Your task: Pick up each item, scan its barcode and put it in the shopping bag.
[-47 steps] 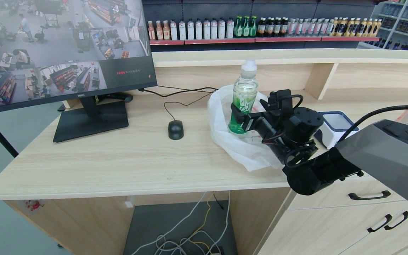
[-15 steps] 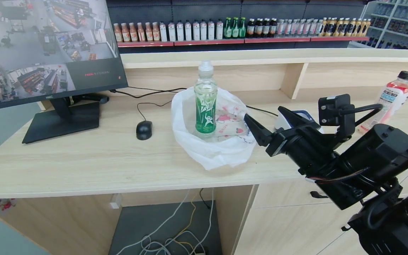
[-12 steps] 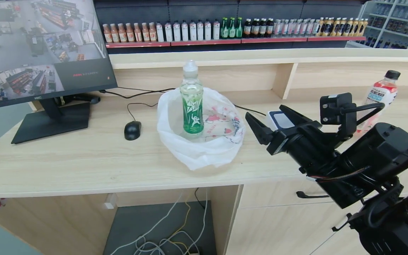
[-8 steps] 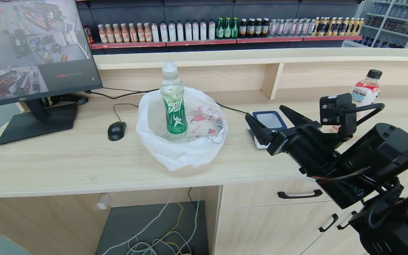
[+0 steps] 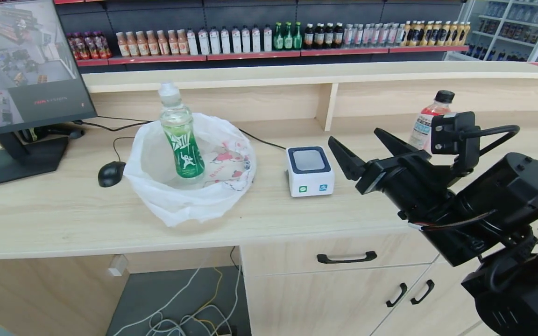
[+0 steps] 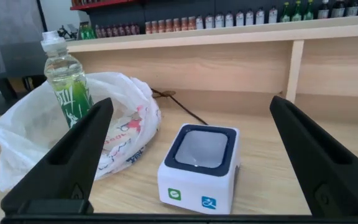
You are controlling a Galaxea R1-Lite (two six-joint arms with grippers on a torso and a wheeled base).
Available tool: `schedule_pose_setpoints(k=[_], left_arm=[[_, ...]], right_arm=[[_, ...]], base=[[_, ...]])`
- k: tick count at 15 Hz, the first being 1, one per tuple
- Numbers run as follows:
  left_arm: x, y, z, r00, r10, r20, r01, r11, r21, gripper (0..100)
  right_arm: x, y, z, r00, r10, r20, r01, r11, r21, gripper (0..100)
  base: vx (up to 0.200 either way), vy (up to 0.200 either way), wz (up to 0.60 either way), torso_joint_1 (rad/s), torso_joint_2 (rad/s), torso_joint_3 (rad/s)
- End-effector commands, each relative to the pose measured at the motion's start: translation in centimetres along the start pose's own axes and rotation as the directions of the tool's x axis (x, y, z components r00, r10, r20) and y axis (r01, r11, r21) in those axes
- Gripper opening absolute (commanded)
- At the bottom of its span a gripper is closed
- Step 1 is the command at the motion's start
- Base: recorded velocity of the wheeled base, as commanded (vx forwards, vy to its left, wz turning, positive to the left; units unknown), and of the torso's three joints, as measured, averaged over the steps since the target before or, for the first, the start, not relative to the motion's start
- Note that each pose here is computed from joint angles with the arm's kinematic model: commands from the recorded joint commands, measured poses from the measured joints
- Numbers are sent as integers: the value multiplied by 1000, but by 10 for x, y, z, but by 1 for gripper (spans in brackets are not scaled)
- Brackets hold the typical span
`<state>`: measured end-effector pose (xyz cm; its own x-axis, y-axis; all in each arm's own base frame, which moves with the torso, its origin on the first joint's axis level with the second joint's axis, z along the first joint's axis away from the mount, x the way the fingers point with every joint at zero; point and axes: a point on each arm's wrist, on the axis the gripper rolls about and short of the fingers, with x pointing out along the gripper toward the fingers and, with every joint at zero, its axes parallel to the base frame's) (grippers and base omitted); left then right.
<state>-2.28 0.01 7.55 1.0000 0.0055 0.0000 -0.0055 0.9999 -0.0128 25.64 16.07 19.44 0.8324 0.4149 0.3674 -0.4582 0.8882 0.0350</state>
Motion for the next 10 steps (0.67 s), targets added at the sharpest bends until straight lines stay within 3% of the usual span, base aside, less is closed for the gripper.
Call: schedule_pose_setpoints(k=[1,10], left_arm=[[0,0,0,1000,1,0,-1,1000,0,100],[0,0,0,1000,1,0,-1,1000,2,100]], right_arm=[[-2,0,1,1000,1,-1,-1,1000,-1,100],[-3,2,-3,1000,8,-16,-8,1000,-2,100]], base=[[0,-200,0,2,2,-2],[0,-200,0,2,0,3]])
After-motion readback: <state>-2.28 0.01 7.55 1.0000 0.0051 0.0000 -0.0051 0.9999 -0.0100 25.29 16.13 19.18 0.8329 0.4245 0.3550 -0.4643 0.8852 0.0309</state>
